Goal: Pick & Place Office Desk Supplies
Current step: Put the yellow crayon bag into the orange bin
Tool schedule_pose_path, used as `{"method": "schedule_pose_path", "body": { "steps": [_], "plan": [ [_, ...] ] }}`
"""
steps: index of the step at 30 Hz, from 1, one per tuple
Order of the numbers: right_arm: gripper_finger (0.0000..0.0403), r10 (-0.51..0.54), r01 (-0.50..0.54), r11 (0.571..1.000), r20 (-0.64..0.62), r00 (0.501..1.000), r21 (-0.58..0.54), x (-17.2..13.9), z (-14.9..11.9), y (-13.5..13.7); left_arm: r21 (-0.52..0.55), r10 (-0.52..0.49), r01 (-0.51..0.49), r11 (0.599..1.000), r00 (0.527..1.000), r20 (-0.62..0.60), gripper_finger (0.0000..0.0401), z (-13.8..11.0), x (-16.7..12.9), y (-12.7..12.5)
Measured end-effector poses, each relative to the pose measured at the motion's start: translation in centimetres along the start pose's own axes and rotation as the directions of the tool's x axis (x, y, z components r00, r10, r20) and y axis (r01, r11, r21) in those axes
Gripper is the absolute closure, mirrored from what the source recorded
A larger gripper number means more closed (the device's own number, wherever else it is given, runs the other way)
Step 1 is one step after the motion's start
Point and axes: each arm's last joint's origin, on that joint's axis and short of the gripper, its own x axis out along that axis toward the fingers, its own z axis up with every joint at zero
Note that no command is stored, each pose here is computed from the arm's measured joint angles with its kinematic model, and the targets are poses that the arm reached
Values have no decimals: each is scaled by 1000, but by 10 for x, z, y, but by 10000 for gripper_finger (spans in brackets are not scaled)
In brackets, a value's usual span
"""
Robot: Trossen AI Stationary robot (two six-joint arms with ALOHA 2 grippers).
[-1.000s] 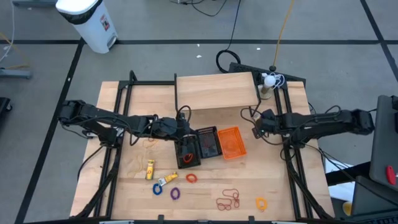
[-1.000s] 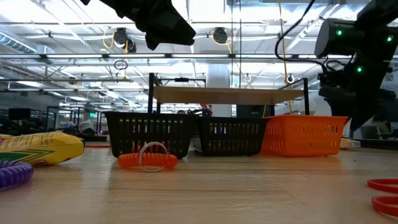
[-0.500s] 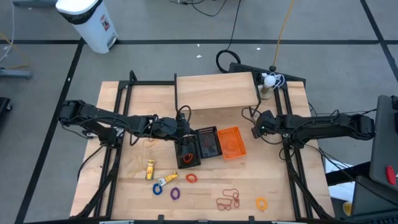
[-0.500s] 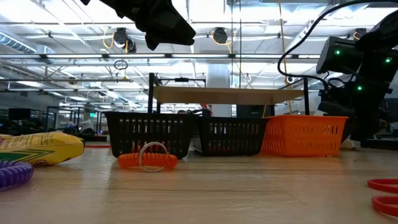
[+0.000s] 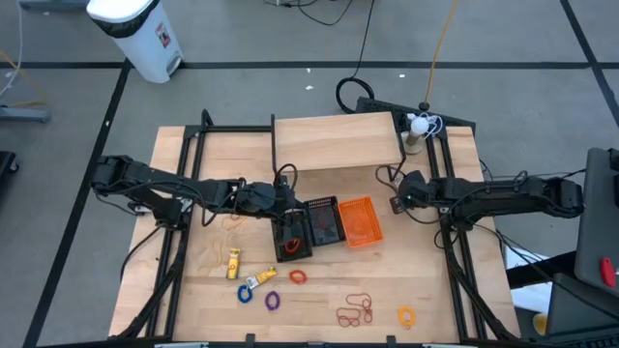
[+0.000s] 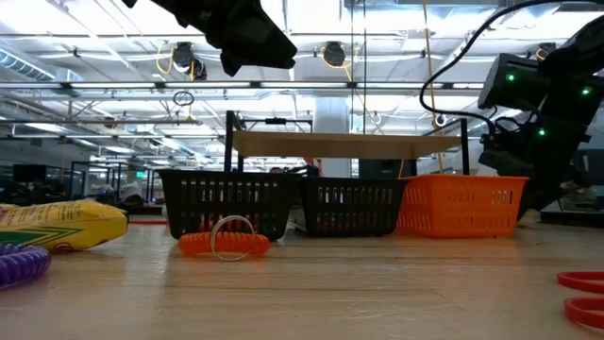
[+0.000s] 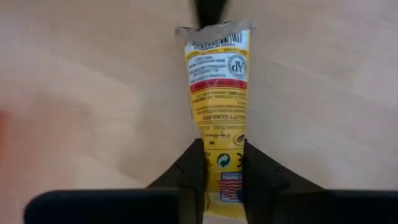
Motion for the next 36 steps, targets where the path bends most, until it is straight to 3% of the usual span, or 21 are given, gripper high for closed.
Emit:
{"method": "schedule_pose_path", "body": {
  "steps": [4, 12, 18, 22, 28, 33, 36],
  "plan": [
    [349, 88, -87, 996, -46, 995, 20, -1, 0, 4, 0, 0, 0, 1000, 1000, 0, 277, 0, 0, 0],
    [349, 124, -123, 992, -79, 989, 13, -18, 0, -1, 1, 1, -1, 1000, 1000, -5, 277, 0, 0, 0],
    [349, 251, -249, 968, 74, 965, -24, -40, 9, 6, 4, 4, -4, 1000, 1000, -5, 277, 0, 0, 0],
    [349, 413, -404, 911, 165, 896, -89, -54, 13, 19, 9, 4, -4, 1000, 1000, -1, 277, 0, 0, 0],
    [349, 576, -543, 816, 211, 790, -198, -68, 8, 39, 67, 5, -5, 998, 1000, 0, 277, 0, 0, 0],
    [349, 719, -652, 693, 237, 653, -307, -83, 5, 54, 80, 5, -5, 997, 1000, 5, 277, 1, 0, 0],
    [349, 801, -696, 597, 250, 543, -399, -95, 3, 64, 101, 13, -17, 995, 999, 41, 277, 4, 0, 0]
  ]
}}
